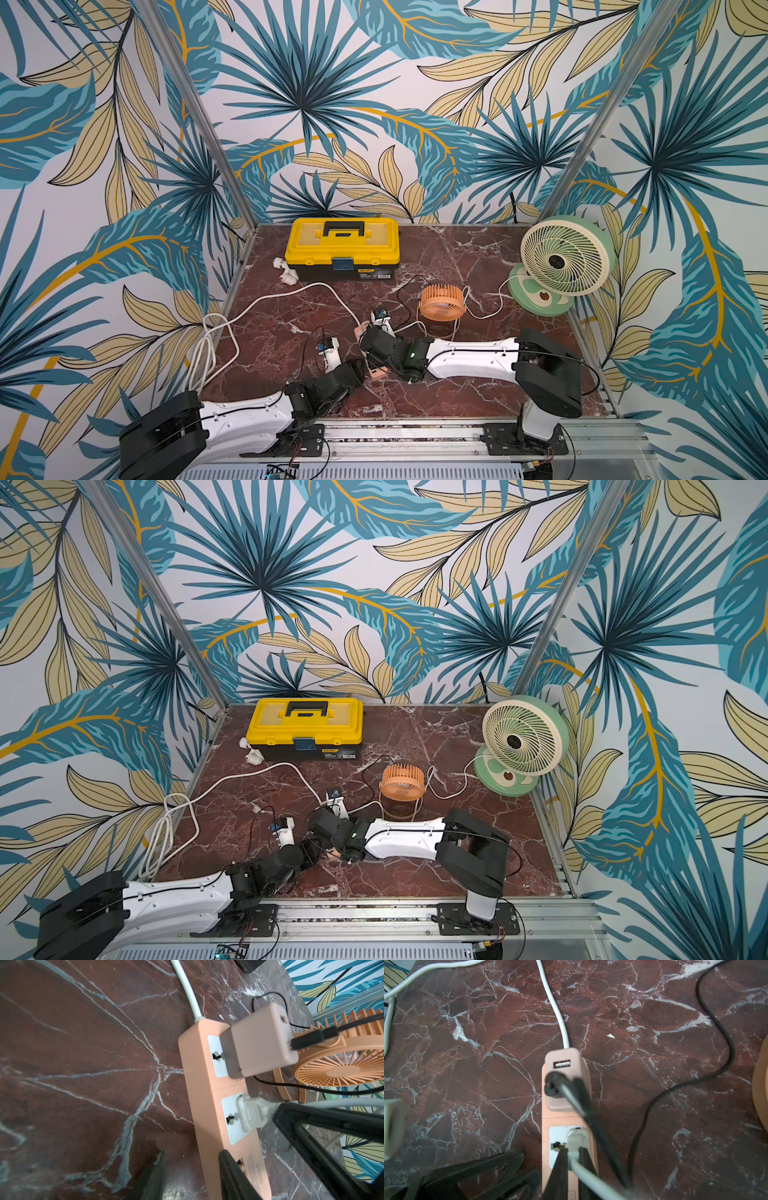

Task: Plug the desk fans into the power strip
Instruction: Insert the plug into the socket, then reset both arms

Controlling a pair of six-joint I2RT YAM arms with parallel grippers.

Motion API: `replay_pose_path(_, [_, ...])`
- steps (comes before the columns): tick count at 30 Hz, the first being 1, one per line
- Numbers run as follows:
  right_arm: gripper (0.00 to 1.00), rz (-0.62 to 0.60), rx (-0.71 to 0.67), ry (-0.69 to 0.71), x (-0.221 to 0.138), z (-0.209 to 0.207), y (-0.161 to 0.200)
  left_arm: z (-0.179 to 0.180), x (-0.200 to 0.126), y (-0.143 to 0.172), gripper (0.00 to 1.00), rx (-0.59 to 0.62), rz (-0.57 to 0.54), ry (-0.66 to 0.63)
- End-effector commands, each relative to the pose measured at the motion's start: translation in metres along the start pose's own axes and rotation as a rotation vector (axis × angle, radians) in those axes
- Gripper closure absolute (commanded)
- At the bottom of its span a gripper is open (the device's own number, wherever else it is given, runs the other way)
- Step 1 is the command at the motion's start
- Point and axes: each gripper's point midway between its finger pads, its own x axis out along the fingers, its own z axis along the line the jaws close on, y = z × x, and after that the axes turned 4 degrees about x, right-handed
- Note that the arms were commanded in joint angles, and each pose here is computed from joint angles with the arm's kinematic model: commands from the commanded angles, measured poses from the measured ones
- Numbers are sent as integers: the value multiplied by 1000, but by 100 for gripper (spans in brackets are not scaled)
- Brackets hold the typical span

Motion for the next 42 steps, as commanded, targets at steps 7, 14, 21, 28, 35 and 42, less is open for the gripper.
replay_pose_path(7, [100, 426, -127, 252, 32, -85, 117, 20, -1, 8, 54, 44, 29, -56])
replay_pose_path(14, [100, 384, -137, 242, 26, -83, 111, 21, -2, 8, 54, 40, 26, -55])
replay_pose_path(21, [85, 269, -171, 216, 5, -68, 71, 16, 1, 9, 54, 57, 37, -59])
replay_pose_path(28, [74, 170, -202, 129, -14, -43, 43, 19, 1, 10, 55, 56, 38, -63])
replay_pose_path(35, [67, 79, -262, 4, -48, -14, 32, 20, 0, 9, 54, 50, 32, -63])
replay_pose_path(42, [42, -139, -275, -74, -134, -18, -4, 8, -3, 5, 50, 85, 43, -48])
